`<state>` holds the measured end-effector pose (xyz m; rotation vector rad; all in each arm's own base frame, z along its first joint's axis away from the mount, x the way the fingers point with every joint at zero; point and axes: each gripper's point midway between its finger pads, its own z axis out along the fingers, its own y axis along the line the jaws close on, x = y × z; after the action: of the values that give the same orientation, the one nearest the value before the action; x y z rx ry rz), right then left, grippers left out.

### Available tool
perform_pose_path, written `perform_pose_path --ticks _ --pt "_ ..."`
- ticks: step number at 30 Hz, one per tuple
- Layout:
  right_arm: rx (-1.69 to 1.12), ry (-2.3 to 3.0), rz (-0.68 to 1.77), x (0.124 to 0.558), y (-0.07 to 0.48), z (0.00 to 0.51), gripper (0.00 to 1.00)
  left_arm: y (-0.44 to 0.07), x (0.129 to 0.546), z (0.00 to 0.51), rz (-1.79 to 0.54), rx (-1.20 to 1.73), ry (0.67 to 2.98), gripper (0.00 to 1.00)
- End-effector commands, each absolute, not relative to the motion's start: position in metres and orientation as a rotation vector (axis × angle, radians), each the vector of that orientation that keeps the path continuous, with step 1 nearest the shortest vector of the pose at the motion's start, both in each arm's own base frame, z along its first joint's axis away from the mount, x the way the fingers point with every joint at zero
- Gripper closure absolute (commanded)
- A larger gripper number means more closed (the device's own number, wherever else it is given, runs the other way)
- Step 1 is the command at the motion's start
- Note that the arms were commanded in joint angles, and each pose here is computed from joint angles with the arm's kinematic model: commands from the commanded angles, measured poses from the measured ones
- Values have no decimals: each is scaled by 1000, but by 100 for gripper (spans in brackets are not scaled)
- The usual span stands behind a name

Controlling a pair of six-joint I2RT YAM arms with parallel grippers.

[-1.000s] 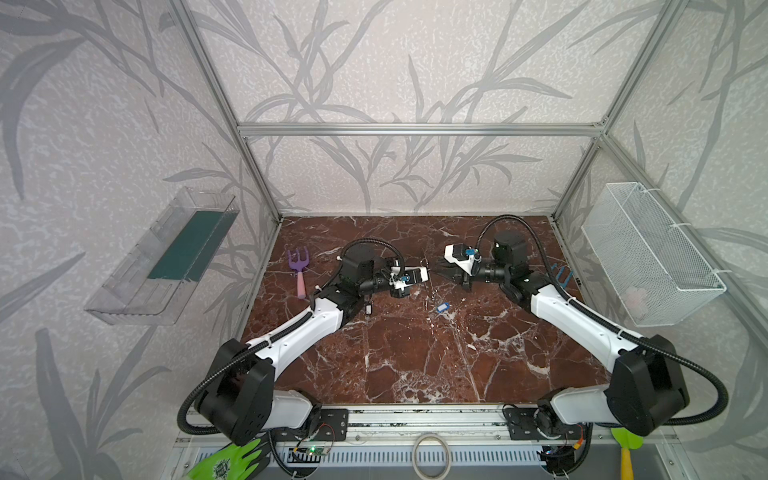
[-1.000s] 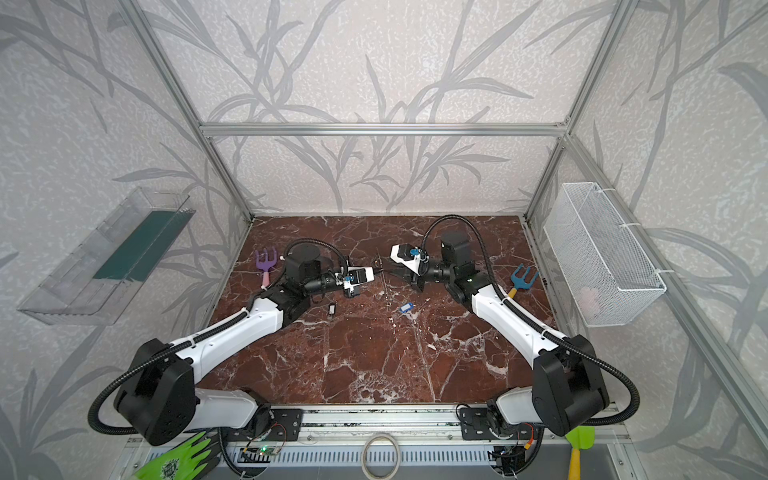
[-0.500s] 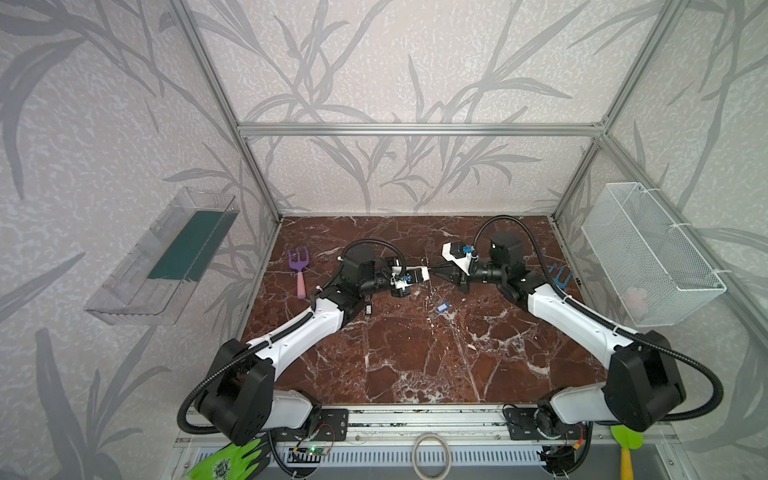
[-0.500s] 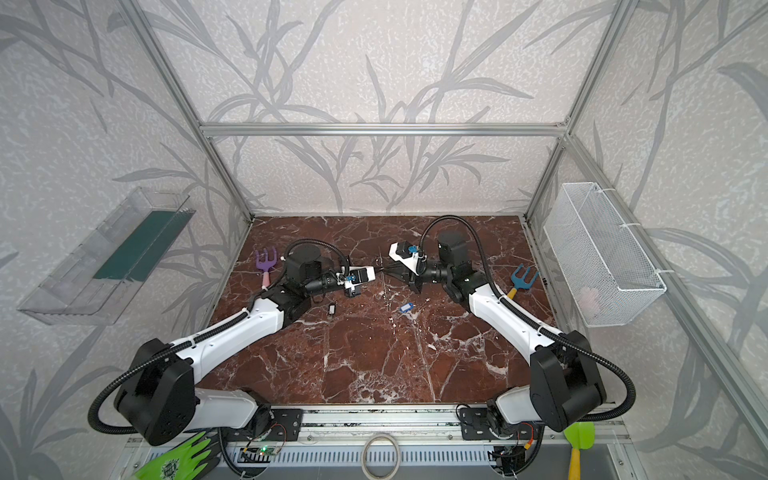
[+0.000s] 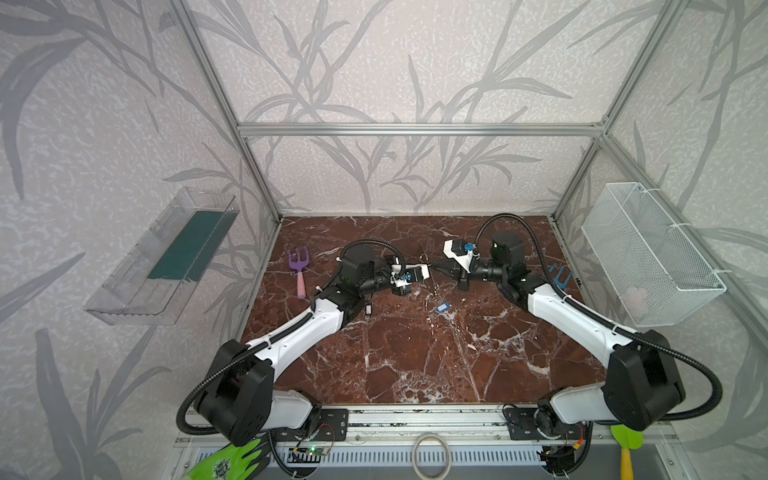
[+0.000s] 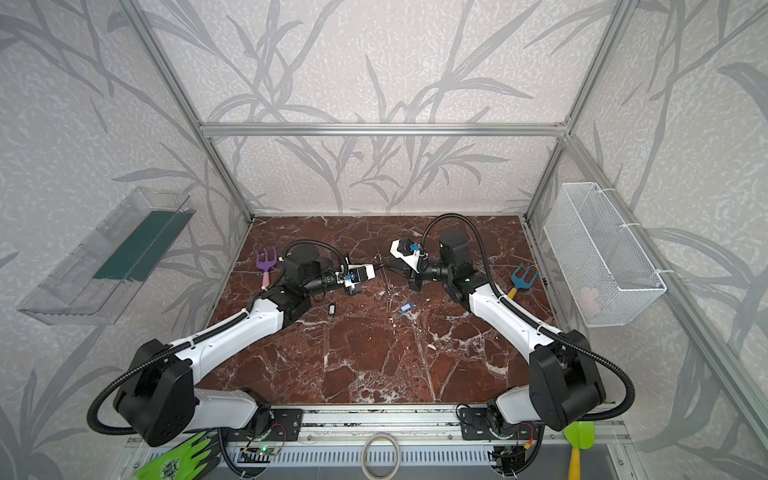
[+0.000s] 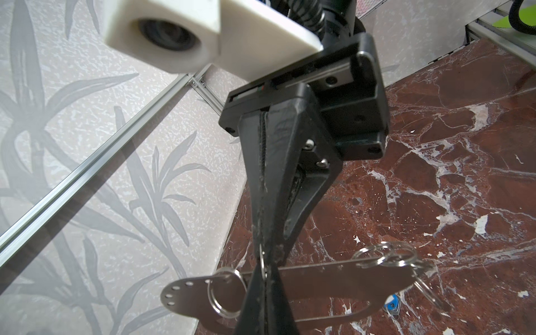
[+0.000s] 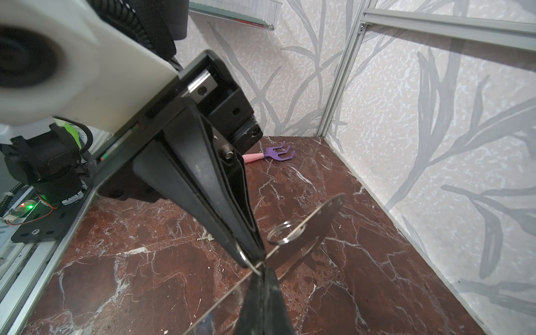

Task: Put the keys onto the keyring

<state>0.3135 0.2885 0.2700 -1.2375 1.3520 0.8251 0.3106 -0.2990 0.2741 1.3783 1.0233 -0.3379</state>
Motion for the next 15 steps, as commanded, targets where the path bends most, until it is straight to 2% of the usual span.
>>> perform_pose_path --ticks 1,15 --pt "-1232 1256 859 305 289 287 100 -304 296 290 -381 1365 947 100" --pt "-1112 1275 1034 311 287 283 100 -303 297 305 -463 1280 936 100"
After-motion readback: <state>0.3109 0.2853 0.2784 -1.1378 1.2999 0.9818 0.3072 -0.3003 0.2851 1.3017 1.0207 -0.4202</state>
